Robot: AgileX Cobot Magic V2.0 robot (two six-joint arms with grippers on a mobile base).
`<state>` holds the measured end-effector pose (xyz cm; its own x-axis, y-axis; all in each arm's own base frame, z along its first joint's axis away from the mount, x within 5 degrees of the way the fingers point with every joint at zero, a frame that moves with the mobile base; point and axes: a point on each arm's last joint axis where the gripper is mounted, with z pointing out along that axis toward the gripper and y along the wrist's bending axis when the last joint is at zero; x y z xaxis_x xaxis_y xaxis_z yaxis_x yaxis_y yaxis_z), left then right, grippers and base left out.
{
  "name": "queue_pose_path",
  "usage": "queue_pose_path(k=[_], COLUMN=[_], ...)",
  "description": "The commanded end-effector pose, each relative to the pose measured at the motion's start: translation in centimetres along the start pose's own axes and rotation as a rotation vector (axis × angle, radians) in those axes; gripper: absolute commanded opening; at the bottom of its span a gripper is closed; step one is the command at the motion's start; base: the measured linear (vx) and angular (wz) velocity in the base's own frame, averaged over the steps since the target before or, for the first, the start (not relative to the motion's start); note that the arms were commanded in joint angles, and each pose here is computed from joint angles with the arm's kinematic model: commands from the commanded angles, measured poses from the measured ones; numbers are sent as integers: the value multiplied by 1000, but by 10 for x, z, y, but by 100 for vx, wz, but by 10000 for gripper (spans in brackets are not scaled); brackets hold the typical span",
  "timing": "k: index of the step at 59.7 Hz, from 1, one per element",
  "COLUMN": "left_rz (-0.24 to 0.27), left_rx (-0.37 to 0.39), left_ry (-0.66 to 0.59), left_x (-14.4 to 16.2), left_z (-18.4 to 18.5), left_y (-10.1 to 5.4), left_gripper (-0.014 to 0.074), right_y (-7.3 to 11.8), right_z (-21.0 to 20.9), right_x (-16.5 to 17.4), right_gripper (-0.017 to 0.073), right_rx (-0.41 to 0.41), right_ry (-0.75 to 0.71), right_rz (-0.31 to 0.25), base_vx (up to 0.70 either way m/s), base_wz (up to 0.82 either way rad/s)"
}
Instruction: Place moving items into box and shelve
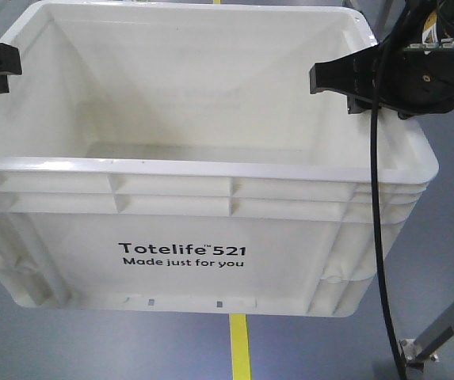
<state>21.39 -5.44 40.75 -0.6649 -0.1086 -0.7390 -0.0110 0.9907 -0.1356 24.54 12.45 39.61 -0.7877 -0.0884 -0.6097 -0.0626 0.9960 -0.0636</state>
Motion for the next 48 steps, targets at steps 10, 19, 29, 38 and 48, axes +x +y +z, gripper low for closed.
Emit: queue_pose_path(k=[10,19,29,38,48], left_rz=[23,23,23,23,23], left_rx=[40,40,40,40,40], left_ry=[-200,-200,-200,-200,-200], left_x=[-20,-20,-20,-20,-20], left_z=[-24,-24,-24,-24,-24], left_y=[-1,-1,-1,-1,-1], left_gripper=[158,158,158,158,158], right_y=[-13,-13,-13,-13,-13], right_z=[-26,-26,-26,-26,-26], right_x=[-15,-15,-15,-15,-15], right_gripper=[137,137,137,137,137], right_rx=[23,23,23,23,23], right_ry=[-186,-186,-186,-186,-186], right_rz=[-24,-24,-24,-24,-24], base_vx=[46,45,44,43,43], base_wz=[-4,-1,-1,-4,-9])
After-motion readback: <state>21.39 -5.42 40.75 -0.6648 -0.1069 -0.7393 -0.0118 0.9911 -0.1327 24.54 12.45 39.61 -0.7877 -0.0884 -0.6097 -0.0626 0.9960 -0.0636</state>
